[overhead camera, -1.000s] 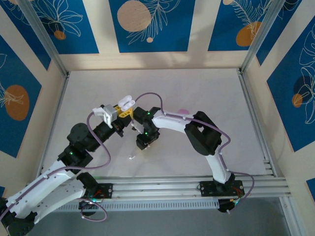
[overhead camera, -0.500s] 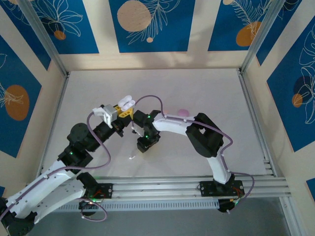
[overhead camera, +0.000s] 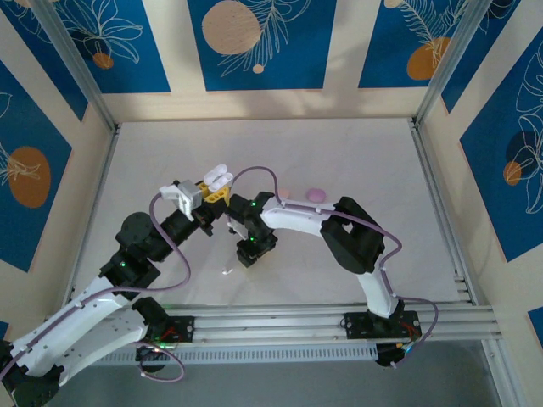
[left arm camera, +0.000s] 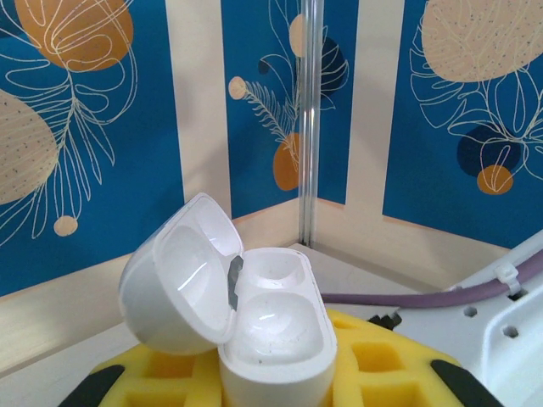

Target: Insert wireless bluetooth earbuds into charging case

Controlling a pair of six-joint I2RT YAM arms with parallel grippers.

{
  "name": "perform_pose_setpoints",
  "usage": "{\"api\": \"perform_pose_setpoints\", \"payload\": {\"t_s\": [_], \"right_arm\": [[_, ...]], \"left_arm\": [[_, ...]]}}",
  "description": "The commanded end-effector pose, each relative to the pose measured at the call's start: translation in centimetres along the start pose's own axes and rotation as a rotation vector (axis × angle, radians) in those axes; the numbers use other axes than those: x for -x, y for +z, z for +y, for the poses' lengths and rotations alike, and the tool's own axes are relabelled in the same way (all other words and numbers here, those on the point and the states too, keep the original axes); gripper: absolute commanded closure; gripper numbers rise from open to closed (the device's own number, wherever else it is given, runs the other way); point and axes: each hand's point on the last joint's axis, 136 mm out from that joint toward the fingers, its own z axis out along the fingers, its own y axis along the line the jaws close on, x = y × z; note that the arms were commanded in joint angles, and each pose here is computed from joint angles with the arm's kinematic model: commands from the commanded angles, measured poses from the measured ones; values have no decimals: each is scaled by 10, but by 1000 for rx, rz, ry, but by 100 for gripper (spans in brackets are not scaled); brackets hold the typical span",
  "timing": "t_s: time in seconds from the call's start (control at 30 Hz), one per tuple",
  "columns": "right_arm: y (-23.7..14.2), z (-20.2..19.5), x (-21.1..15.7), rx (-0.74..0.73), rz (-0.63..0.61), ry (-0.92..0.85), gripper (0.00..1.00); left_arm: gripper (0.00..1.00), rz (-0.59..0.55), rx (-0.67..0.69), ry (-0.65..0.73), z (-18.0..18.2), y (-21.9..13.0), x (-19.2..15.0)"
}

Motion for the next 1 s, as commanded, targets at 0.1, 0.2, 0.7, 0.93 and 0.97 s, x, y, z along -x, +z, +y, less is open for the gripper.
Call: {"api": "perform_pose_setpoints", "payload": {"t_s": [0.1,0.2,0.7,0.93,0.97], "right_arm": [[-3,7,8,-19,16,68,46],[0,-1,9,-84,37,116,45],[13,-1,11,-114,78,106,53],[18,-4,12,-132,97,133,55],[18,-4,12,-135,97,134,55]], "left_arm": [[85,-72,16,-15,3,-6,22],[85,-71,17,-14,3,-7,22],[85,-72,25,-9,4,-9,20],[85,-70,24,-11,4,-8,19],[85,-70,24,-11,4,-8,19]]}}
